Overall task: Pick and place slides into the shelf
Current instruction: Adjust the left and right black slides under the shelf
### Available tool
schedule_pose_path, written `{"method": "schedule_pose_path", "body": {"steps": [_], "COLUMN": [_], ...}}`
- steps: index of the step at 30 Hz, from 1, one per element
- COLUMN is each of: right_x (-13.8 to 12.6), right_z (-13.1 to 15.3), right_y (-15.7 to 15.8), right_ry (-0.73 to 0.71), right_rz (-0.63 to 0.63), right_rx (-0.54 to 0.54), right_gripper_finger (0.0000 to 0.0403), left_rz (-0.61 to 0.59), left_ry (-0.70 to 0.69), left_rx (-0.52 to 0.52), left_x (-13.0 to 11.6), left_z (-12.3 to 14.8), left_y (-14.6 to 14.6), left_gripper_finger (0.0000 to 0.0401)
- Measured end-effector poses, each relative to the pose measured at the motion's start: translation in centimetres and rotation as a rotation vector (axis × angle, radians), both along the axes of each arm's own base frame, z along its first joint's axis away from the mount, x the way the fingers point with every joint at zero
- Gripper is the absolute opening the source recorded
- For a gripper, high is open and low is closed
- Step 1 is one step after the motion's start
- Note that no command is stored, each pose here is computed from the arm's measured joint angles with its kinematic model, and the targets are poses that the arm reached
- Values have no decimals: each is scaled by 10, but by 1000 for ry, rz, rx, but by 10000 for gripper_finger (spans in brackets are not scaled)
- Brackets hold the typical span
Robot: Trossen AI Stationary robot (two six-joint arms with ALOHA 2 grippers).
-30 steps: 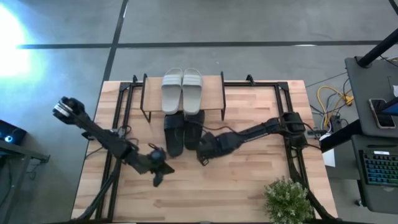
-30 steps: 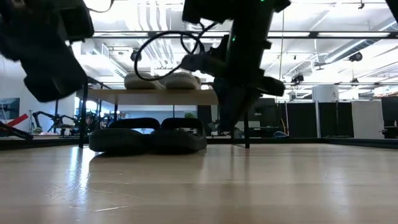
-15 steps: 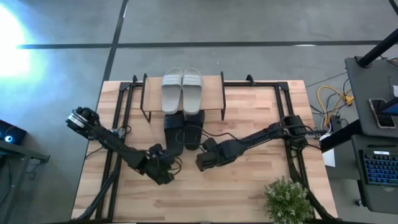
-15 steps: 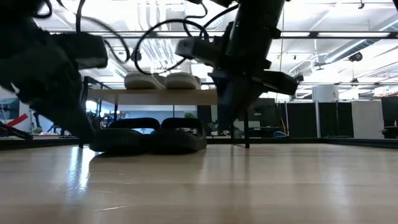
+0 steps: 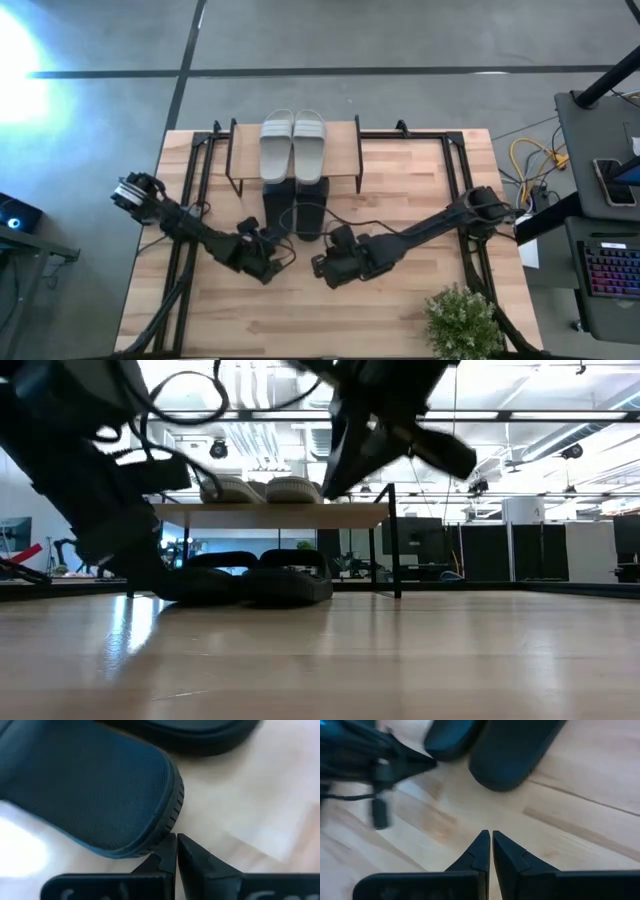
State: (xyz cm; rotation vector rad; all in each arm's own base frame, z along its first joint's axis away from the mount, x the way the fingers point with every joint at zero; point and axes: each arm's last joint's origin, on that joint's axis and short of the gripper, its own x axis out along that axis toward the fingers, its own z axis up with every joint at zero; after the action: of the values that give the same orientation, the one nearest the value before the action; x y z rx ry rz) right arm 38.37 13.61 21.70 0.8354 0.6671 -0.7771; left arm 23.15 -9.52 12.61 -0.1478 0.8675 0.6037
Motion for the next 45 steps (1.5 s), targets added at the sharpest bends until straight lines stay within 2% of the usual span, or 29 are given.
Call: {"method": "schedule_pose_path", "body": {"steps": [6,15,19,24,29,31,35,40,45], "right_x": [-14,-19,-22,-24,-29,-32,-34,-33,-30], "right_z": [31,35,35,34,31,28,15,-6,-26], "right_y": [6,13,20,23,21,21,25,28,26], "right_ry": [-106,-120,-122,-117,-68,-17,24,-62,-190], "right_rz": [-31,-26,-11,0,-43,-31,12,-49,-89], "right_rx": [-30,-20,-17,-20,7,47,145,281,391], "right_gripper_finger": [12,12,12,12,12,12,12,12,12], "left_rz": [35,10,-20,-64,-49,-46,-119,-189,-297], "left_ry": [37,-24,11,63,19,-30,-168,-412,-597], "left_rx": [36,85,89,13,-37,-75,-128,-203,-403], "left_x": [-4,18,20,11,-3,-9,-24,-45,-59], "left_z": [-8,-2,-2,1,14,23,52,99,123], "left_y": [19,46,54,47,29,21,0,-21,-33], "left_gripper_finger": [0,0,0,0,0,0,0,0,0]}}
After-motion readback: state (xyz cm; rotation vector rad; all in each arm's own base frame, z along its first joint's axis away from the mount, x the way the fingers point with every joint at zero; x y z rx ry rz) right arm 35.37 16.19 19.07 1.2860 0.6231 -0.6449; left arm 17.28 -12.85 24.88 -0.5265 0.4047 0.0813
